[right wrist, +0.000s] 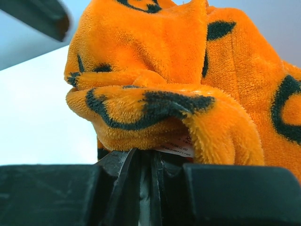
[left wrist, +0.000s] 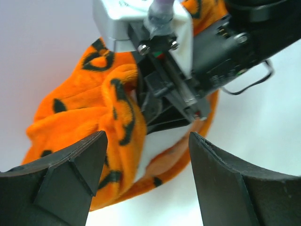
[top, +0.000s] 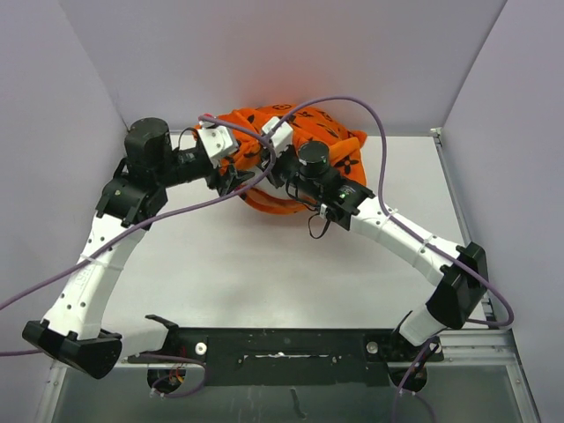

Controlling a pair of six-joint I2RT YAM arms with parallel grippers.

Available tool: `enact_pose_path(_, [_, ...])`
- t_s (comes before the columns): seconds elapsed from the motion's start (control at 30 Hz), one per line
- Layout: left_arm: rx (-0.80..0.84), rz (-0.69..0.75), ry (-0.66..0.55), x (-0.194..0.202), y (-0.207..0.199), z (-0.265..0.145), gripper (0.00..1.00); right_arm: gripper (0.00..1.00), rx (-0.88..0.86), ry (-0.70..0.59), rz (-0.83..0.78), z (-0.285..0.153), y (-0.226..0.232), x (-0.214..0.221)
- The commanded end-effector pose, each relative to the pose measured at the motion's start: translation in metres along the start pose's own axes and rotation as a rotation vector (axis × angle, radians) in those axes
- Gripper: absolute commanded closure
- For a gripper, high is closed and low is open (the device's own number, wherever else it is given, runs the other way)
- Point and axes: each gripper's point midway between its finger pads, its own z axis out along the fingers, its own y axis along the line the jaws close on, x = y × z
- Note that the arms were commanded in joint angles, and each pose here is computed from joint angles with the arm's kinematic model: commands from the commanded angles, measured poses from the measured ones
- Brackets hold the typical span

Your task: Remove the pillowcase from the pillow

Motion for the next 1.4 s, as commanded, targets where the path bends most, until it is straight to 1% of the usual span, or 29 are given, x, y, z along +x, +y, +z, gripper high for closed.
enact_pose_path(0.0, [-0.141, 0.188, -0.003, -0.002, 0.038, 0.012, 0.33, 1.0, 0.06, -0.204, 0.054, -0.016, -0.018, -0.077])
enact_pose_path(0.17, [-0.122, 0.126, 0.062, 0.031, 0.034, 0.019, 0.35, 1.0, 0.067, -0.226, 0.066, -0.025, -0.021, -0.086])
enact_pose_path(0.33, [-0.148, 0.108, 0.047, 0.039, 0.039, 0.024, 0.35, 1.0, 0.06, -0.238, 0.084, -0.029, -0.022, -0.088])
enact_pose_path(0.4, [-0.173, 0.122, 0.049, 0.042, 0.047, 0.028, 0.38, 1.0, 0.058, -0.239, 0.09, -0.03, -0.021, -0.088])
enact_pose_path(0.43, [-0.2, 0.139, 0.044, 0.041, 0.055, 0.031, 0.42, 1.0, 0.057, -0.244, 0.094, -0.032, -0.021, -0.09])
enact_pose_path(0.5, [-0.277, 0.155, 0.041, 0.041, 0.076, 0.034, 0.53, 1.0, 0.056, -0.245, 0.098, -0.034, -0.021, -0.09])
enact_pose_path(0.63, [-0.421, 0.126, 0.009, 0.028, 0.123, 0.028, 0.82, 1.0, 0.061, -0.248, 0.101, -0.04, -0.023, -0.091])
enact_pose_path(0.73, [-0.44, 0.135, -0.023, 0.017, 0.132, 0.024, 0.98, 1.0, 0.067, -0.243, 0.101, -0.042, -0.026, -0.088])
enact_pose_path(0.77, [-0.435, 0.142, -0.03, 0.015, 0.131, 0.022, 1.0, 1.0, 0.069, -0.239, 0.1, -0.042, -0.027, -0.086])
enact_pose_path(0.83, [-0.421, 0.148, -0.041, 0.011, 0.127, 0.02, 1.0, 1.0, 0.073, -0.233, 0.097, -0.042, -0.028, -0.083])
enact_pose_path(0.93, [-0.415, 0.151, -0.077, -0.005, 0.12, 0.011, 1.0, 1.0, 0.082, -0.219, 0.079, -0.043, -0.03, -0.077])
enact_pose_path(1.03, [-0.436, 0.151, -0.133, -0.035, 0.121, -0.005, 1.0, 1.0, 0.089, -0.186, 0.055, -0.043, -0.031, -0.067])
enact_pose_path(1.17, [-0.506, 0.163, -0.212, -0.076, 0.138, -0.03, 1.0, 1.0, 0.072, -0.156, 0.036, -0.048, -0.025, -0.052])
enact_pose_path(1.37, [-0.571, 0.166, -0.246, -0.098, 0.166, -0.047, 1.0, 1.0, -0.01, -0.177, 0.023, -0.075, 0.004, -0.051])
